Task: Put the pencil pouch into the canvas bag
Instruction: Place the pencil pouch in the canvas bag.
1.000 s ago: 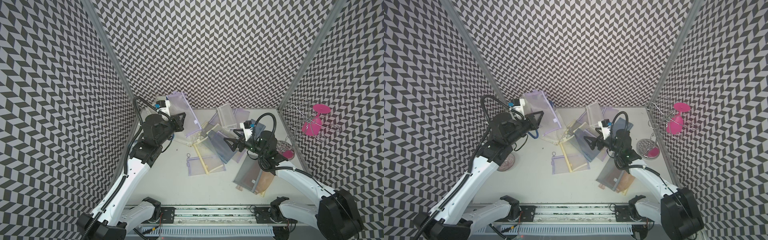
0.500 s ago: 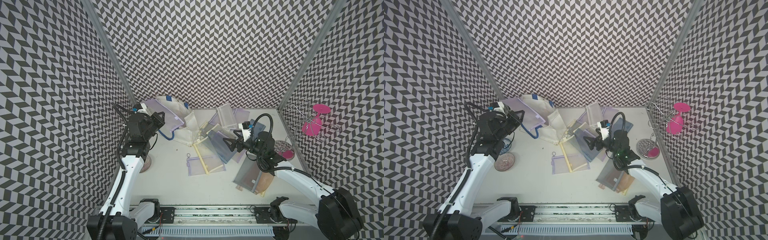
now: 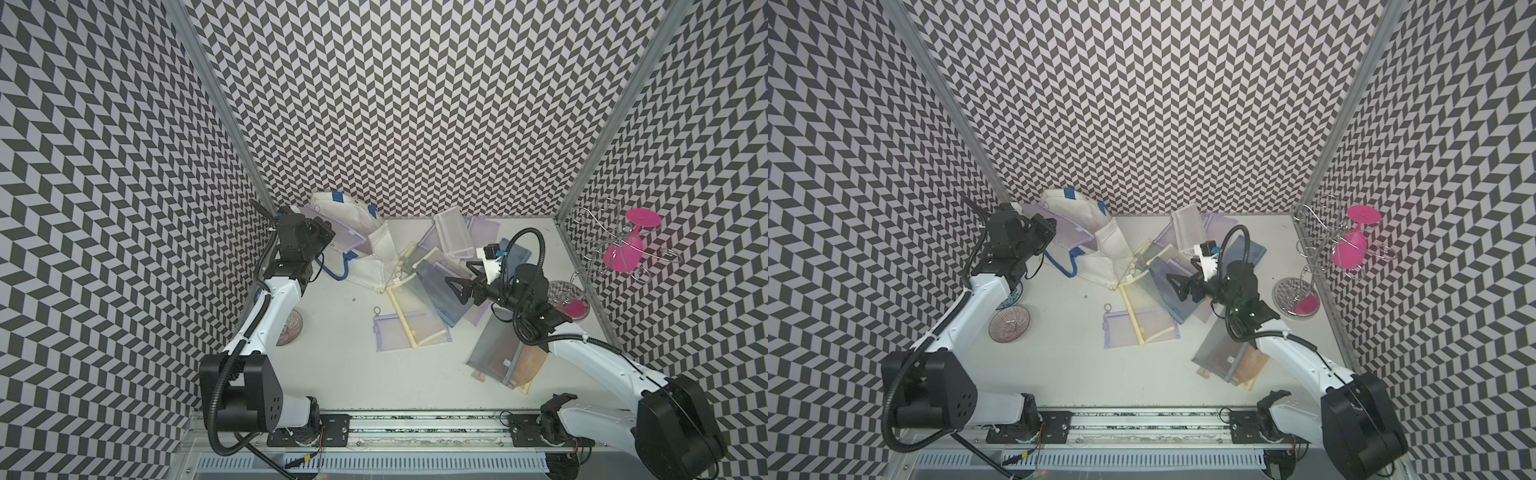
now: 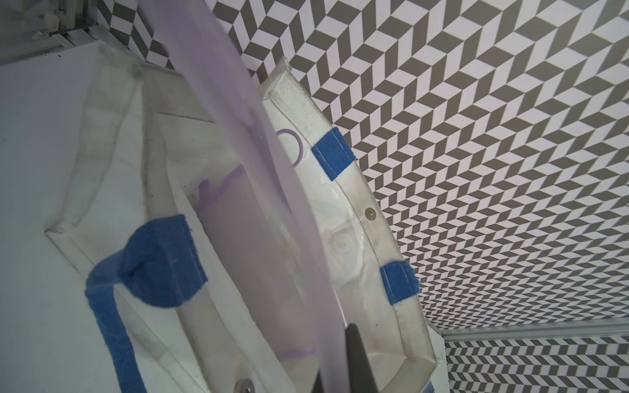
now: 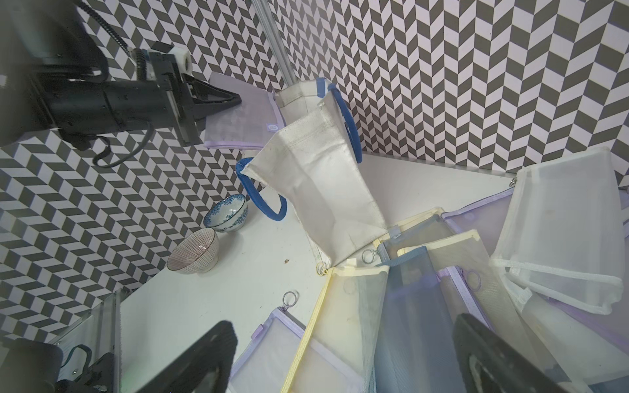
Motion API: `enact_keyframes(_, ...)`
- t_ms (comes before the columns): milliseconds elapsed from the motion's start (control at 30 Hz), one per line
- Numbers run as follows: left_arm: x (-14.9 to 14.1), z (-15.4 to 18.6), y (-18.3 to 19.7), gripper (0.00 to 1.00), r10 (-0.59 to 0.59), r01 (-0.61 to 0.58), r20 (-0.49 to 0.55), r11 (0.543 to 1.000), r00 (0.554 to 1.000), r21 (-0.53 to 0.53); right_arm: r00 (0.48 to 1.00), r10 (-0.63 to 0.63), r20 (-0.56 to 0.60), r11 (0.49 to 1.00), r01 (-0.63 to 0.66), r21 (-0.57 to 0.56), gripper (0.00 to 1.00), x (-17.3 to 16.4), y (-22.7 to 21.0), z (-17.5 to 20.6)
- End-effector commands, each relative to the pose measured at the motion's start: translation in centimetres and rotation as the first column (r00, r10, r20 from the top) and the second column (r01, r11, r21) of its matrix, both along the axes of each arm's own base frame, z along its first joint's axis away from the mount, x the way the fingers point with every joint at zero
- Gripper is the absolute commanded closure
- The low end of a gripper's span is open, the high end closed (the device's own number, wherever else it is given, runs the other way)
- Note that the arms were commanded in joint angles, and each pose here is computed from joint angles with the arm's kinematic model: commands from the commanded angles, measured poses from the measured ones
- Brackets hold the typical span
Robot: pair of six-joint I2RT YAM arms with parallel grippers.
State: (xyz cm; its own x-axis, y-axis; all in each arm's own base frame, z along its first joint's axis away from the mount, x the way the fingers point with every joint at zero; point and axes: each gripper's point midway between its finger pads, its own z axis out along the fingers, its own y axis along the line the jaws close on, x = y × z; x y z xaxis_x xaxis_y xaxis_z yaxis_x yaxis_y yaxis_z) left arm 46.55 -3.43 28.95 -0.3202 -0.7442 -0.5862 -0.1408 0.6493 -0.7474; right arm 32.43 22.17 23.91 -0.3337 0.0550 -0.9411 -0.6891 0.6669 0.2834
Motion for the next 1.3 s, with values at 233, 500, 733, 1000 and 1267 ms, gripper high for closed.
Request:
enact_keyframes(233,3.0,-0.2,-0.5,1.0,0.02,-0.021,0.015,0.998,1.0,0.052,1.0,-0.001,0.027,1.0,0.0,0.028,0.01,0.1,0.2,0.6)
enact_keyframes(500,4.4,-1.6,-2.3,0.57,-0.046,0.05,-0.031,0.989,0.998,0.142,1.0,-0.01,0.024,1.0,0.009,0.021,0.01,0.2,0.1,0.4)
enact_keyframes(733,3.3,-0.6,-2.2,0.26,-0.053,0.061,-0.04,0.97,0.998,0.235,1.0,-0.007,0.019,1.0,0.006,0.023,0.01,0.3,0.2,0.3)
enact_keyframes(1000,-1.2,2.7,-3.1,0.23,-0.102,0.096,-0.005,0.918,0.995,0.385,1.0,-0.004,-0.014,1.0,0.004,0.008,0.01,0.5,0.3,-0.6)
enact_keyframes(1267,-10.8,1.7,-11.2,0.21,-0.354,0.34,-0.066,0.806,0.933,0.485,0.985,0.085,-0.15,0.996,-0.088,-0.014,0.02,1.1,2.3,-4.5)
